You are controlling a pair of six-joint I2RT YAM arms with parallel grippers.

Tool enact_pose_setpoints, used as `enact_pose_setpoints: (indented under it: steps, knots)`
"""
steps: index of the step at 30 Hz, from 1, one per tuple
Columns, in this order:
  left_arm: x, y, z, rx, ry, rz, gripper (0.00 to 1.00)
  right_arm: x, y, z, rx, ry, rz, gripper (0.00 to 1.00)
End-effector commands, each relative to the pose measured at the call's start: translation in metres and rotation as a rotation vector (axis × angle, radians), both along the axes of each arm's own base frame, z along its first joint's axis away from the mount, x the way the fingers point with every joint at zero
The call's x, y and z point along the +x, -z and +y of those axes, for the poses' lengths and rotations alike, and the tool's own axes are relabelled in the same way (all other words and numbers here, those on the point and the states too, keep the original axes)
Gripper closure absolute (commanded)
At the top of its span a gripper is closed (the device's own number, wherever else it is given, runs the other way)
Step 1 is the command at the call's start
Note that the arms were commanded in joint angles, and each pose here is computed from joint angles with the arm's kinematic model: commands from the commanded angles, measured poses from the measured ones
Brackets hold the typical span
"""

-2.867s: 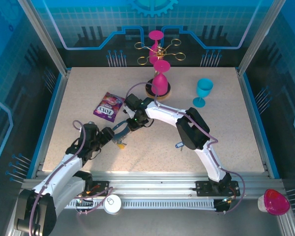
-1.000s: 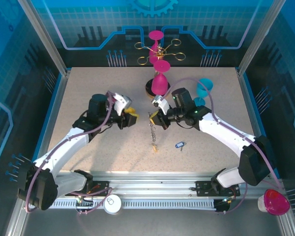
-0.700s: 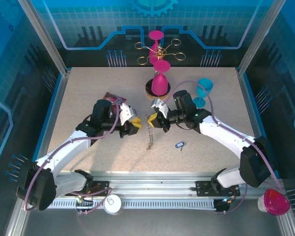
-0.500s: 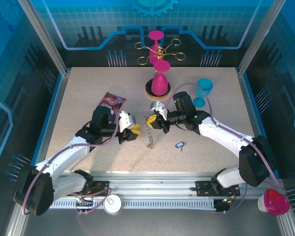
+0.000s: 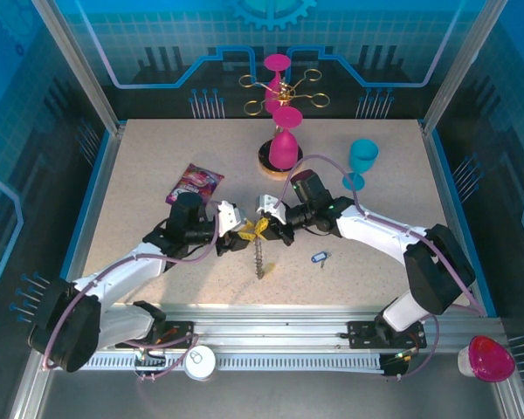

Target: Put the keys on the keyring

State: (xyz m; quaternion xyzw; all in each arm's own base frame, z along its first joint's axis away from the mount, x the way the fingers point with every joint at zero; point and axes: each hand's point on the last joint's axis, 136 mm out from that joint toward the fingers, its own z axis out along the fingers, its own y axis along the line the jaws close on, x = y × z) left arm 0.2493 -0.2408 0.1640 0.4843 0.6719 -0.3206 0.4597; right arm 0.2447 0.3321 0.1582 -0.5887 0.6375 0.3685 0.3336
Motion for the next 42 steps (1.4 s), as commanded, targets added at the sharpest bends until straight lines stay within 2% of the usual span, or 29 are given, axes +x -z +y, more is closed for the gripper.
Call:
enact_pose_setpoints:
  steps: [1,5,9,18,21,24,29,34,42]
  knots:
    - [0.007,0.006,0.001,0.027,-0.021,-0.035,0.65,-0.003,-0.004,0.006,0.001,-0.051,-0.035,1.00]
    - [0.005,0.015,0.001,0.048,-0.009,-0.021,0.57,-0.005,-0.003,0.006,0.004,-0.067,-0.034,1.00]
    - [0.000,0.018,-0.002,0.052,0.033,0.005,0.56,-0.007,-0.007,0.008,0.027,-0.081,-0.038,1.00]
    - [-0.011,0.019,-0.006,0.049,0.101,0.021,0.74,-0.008,-0.017,0.012,0.078,-0.082,-0.031,1.00]
    - [-0.013,0.017,-0.007,0.041,0.113,0.022,0.83,-0.009,-0.018,0.014,0.094,-0.082,-0.024,1.00]
    - [-0.016,0.015,-0.007,0.032,0.123,0.017,0.87,-0.005,-0.013,0.015,0.078,-0.058,-0.025,1.00]
    - [-0.017,0.012,-0.006,0.023,0.121,0.000,0.84,-0.002,-0.004,0.011,0.038,-0.035,-0.029,1.00]
    - [-0.013,0.011,-0.005,0.031,0.096,-0.020,0.78,-0.007,0.003,0.008,0.001,-0.057,-0.032,1.00]
    - [-0.005,0.013,-0.002,0.053,0.054,-0.032,0.77,-0.011,0.005,0.007,-0.016,-0.077,-0.033,1.00]
